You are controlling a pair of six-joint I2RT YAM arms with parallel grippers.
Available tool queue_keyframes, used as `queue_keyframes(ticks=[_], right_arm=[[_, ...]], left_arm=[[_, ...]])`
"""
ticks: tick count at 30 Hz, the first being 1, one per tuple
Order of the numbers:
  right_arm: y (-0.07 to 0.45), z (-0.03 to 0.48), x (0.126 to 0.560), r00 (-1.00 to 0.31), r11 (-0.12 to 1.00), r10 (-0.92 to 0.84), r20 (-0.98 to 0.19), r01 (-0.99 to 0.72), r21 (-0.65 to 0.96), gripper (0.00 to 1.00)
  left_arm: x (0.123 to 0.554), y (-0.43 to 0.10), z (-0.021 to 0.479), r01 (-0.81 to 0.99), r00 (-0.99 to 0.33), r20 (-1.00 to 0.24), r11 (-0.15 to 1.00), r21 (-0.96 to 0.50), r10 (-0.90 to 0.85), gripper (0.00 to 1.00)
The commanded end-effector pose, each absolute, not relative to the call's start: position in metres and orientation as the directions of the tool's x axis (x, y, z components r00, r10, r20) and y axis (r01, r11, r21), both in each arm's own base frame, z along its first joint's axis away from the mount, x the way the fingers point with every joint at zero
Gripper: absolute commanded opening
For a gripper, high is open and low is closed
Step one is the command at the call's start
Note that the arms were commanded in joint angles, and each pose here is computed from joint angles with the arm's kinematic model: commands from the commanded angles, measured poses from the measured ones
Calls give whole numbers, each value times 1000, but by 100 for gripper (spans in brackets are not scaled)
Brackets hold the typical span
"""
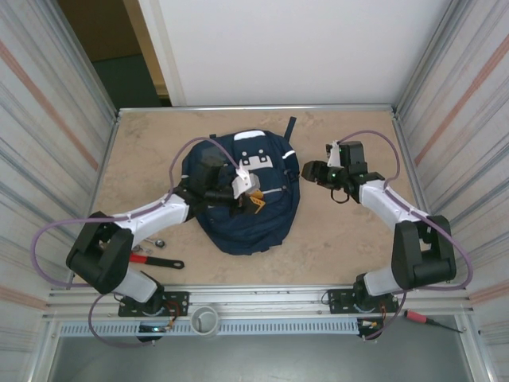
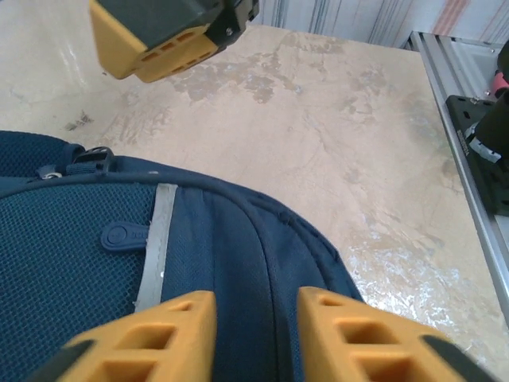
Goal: Pack books, pencil case, and school supplies into a backpack
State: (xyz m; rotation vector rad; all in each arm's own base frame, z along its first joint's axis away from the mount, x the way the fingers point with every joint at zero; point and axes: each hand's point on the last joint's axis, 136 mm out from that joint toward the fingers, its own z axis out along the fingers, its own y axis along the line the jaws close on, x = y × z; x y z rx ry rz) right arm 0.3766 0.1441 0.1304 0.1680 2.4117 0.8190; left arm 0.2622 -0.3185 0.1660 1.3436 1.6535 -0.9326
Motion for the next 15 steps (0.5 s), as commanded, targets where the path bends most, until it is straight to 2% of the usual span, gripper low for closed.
queue_keyframes(ticks=[1, 3, 5, 8, 10, 12, 15], right_arm=[[149, 126, 406, -826, 784, 342, -448, -12, 620, 65], [157, 119, 423, -831, 767, 358, -427, 1, 641, 68], [164, 108, 440, -840, 759, 364, -403, 16, 651, 70], [178, 90, 461, -861, 741, 359, -359, 29, 671, 69], [190, 81, 469, -876, 722, 351, -331, 28, 691, 64], [199, 76, 471, -885, 702, 344, -312, 22, 712, 55], [202, 68, 468, -893, 697, 339, -296, 26, 717, 38]], left_arm=[[262, -317, 188, 980, -108, -929, 195, -40, 354, 45], [267, -311, 195, 965, -117, -933, 260, -26, 340, 51], [276, -299, 203, 928, -129, -940, 371, -3, 317, 58], [308, -261, 209, 767, -207, -947, 642, -1, 246, 72], [331, -216, 205, 574, -310, -936, 818, -45, 166, 76], [345, -169, 191, 360, -434, -900, 922, -145, 28, 79], [352, -119, 156, 128, -578, -791, 935, -332, -201, 80]])
